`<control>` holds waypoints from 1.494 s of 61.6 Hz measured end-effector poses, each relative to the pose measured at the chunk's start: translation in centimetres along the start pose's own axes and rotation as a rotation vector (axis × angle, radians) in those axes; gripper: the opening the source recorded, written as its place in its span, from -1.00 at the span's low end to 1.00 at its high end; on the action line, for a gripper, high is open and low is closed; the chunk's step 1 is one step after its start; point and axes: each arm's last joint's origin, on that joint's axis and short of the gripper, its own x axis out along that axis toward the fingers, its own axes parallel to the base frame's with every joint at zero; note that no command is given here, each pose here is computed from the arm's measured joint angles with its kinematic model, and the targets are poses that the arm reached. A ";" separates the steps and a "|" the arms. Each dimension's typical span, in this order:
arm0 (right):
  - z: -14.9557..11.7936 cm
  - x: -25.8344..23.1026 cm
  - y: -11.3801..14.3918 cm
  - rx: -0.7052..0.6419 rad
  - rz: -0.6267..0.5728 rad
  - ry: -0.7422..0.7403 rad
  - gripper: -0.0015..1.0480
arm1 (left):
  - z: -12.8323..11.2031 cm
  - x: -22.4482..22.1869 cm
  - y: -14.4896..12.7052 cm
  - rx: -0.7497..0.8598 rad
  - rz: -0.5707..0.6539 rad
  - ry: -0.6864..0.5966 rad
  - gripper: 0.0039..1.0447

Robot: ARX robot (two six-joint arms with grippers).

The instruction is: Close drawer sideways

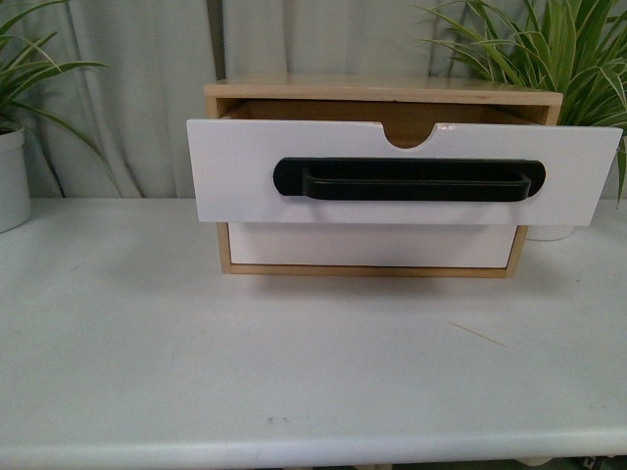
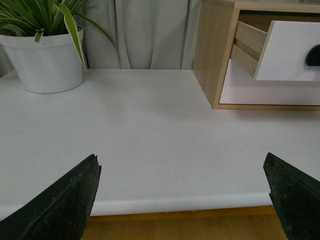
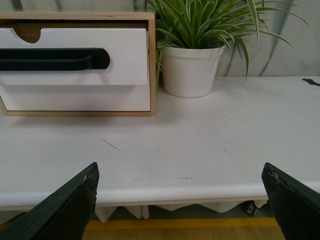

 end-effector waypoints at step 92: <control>2.2 3.9 1.7 -0.337 0.344 0.264 0.83 | 4.0 5.4 -4.4 -0.464 0.466 0.241 0.89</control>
